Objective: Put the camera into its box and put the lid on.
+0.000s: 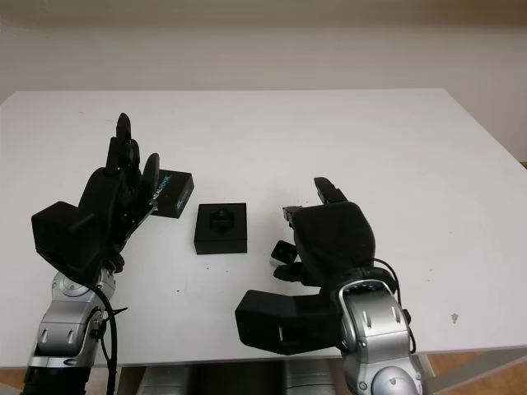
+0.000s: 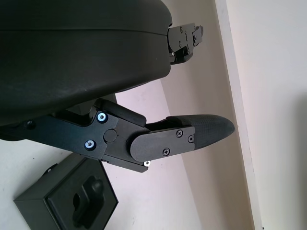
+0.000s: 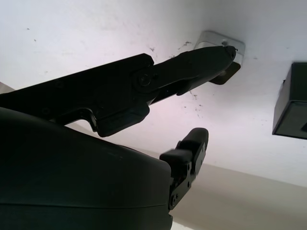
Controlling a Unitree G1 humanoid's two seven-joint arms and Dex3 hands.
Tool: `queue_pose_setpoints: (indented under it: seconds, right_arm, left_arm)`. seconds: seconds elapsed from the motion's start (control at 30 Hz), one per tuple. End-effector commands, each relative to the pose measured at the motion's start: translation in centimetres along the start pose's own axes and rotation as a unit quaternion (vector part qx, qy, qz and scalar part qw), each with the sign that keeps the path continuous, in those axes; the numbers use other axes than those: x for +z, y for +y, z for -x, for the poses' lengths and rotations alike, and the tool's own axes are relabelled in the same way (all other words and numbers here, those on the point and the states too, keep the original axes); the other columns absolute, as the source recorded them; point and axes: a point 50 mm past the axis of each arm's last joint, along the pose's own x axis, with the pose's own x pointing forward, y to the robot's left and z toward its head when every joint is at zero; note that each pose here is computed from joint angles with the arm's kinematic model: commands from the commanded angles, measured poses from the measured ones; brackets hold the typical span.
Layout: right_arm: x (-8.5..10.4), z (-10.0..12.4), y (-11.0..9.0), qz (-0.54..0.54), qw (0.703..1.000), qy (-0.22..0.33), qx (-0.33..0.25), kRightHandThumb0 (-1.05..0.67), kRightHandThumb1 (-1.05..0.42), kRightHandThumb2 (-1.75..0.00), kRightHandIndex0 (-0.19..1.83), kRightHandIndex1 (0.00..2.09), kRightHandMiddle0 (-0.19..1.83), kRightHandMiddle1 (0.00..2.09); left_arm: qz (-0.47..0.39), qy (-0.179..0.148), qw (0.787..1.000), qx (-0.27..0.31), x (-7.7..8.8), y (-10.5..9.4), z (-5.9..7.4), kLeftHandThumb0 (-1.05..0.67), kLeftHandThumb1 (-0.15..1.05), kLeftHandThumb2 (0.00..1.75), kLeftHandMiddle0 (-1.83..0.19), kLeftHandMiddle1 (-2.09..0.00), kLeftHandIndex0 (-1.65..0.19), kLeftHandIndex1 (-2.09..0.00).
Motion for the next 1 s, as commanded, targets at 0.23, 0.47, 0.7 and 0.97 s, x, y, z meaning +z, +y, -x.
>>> queue_pose_setpoints:
  seconds: [0.23, 0.47, 0.7, 0.97]
  right_arm:
    - [0.1, -0.7, 1.0, 0.006, 1.0, 0.006, 0.001, -0.74, -1.05, -0.09, 0.15, 0.06, -0.1, 1.27]
    - [0.2, -0.9, 1.5, 0.005, 1.0, 0.002, 0.014, -0.73, -1.05, -0.09, 0.14, 0.05, -0.12, 1.32]
    - [0.4, -0.7, 1.8, 0.018, 1.0, -0.006, 0.023, -0.76, -1.05, -0.1, 0.15, 0.06, -0.11, 1.28]
    - [0.4, -0.9, 2.4, 0.021, 0.999, -0.006, 0.036, -0.76, -1.05, -0.11, 0.15, 0.05, -0.06, 1.12]
  left_arm:
    - [-0.003, -0.015, 1.0, -0.001, 0.8, 0.0, -0.3, -0.68, 1.05, 0.57, 0.19, 0.0, 0.19, 0.0]
    - [-0.002, -0.015, 1.0, 0.001, 0.8, 0.1, -0.4, -0.69, 1.05, 0.56, 0.19, 0.0, 0.19, 0.0]
    - [0.002, -0.017, 1.0, 0.0, 0.8, 0.0, -0.5, -0.68, 1.05, 0.56, 0.19, 0.0, 0.19, 0.0]
    - [-0.002, -0.019, 1.0, 0.001, 0.8, 0.0, -0.5, -0.67, 1.05, 0.56, 0.19, 0.0, 0.19, 0.0]
